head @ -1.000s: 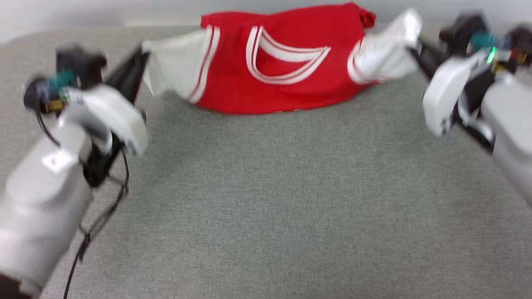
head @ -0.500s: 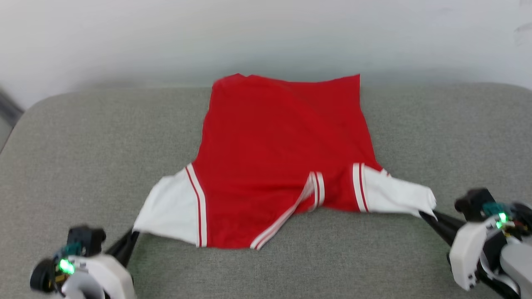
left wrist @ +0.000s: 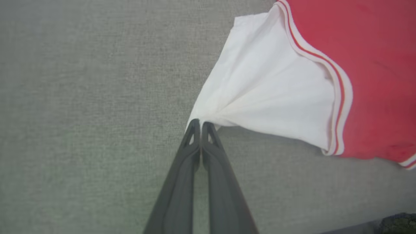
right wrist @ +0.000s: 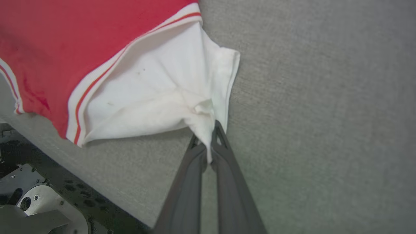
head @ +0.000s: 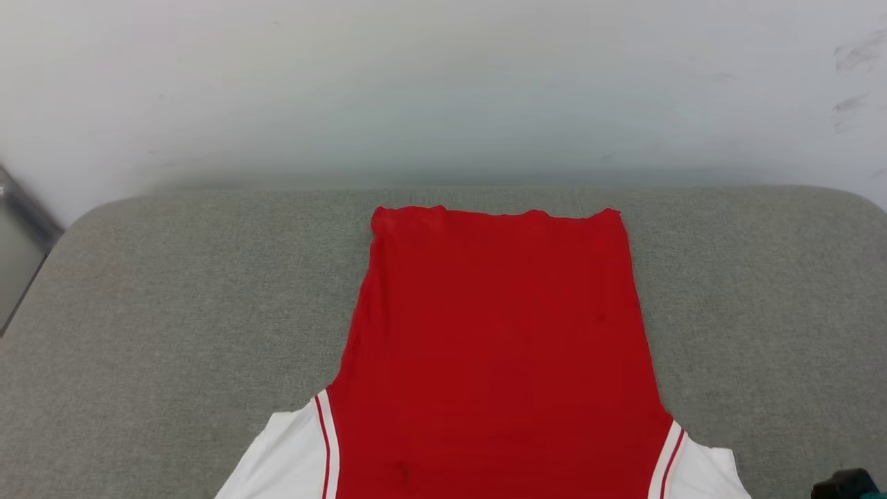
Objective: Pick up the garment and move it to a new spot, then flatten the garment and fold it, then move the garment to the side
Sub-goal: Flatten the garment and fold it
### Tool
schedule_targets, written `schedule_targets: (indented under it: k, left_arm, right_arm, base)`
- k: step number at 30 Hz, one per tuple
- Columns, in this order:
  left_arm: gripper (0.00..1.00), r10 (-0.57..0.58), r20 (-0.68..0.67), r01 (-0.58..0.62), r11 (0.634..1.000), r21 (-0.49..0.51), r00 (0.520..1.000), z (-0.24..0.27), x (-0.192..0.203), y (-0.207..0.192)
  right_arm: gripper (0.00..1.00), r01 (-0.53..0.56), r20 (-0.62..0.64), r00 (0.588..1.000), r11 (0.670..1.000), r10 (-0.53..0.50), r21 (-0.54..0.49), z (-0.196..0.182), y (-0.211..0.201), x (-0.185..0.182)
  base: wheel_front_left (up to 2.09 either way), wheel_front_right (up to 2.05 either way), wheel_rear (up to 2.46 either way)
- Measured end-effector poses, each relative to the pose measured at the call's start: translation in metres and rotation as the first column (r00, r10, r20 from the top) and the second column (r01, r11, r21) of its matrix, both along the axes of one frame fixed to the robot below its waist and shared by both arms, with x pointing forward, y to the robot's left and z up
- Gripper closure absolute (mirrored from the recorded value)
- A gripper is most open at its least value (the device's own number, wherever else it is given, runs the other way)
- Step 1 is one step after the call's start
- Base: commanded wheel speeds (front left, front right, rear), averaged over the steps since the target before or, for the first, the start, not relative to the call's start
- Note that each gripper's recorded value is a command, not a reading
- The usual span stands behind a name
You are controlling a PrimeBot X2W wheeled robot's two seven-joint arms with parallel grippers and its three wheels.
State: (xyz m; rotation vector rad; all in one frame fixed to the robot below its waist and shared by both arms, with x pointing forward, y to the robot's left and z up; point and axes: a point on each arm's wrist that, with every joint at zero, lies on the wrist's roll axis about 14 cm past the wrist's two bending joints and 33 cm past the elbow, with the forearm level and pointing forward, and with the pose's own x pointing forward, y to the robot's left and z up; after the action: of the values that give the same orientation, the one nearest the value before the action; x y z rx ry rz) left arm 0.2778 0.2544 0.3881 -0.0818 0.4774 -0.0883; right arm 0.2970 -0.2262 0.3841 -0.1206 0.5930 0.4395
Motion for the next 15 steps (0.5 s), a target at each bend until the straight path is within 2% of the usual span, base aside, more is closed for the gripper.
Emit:
schedule_targets:
  k: [6,7,8,9,12,15]
  left_arm:
    - [1.00,0.010,-0.027,-0.010,1.000,-0.020,1.000,-0.006,-0.018,-0.005]
    - [1.00,0.006,-0.024,-0.007,1.000,-0.021,1.000,-0.005,-0.018,-0.006]
    - [1.00,0.002,-0.020,-0.003,1.000,-0.018,1.000,-0.004,-0.017,-0.008]
    - [1.00,-0.002,-0.016,0.002,1.000,-0.023,1.000,-0.003,-0.017,-0.010]
    - [1.00,-0.011,0.006,0.011,1.000,-0.021,1.000,0.002,-0.014,-0.015]
    - [1.00,-0.014,0.041,0.014,1.000,-0.020,0.999,0.012,-0.007,-0.018]
  right_arm:
    - [1.00,0.003,-0.063,0.998,1.000,-0.005,-0.022,-0.009,-0.003,-0.017]
    - [0.88,0.003,-0.063,0.998,1.000,-0.004,-0.021,-0.008,-0.001,-0.016]
    - [0.50,0.001,-0.063,0.998,1.000,-0.002,-0.022,-0.007,0.001,-0.014]
    - [0.00,-0.003,-0.056,0.998,1.000,0.001,-0.024,-0.004,0.002,-0.012]
    - [0.00,-0.009,0.017,1.000,0.998,0.010,-0.068,0.018,-0.007,0.010]
    - [0.00,0.011,0.130,0.991,0.995,0.002,-0.099,0.059,-0.018,0.047]
  base:
    - [0.00,0.00,0.00]
    - [0.00,0.00,0.00]
    - [0.00,0.00,0.00]
    - [0.00,0.00,0.00]
    - [0.00,0.00,0.00]
    - [0.00,0.00,0.00]
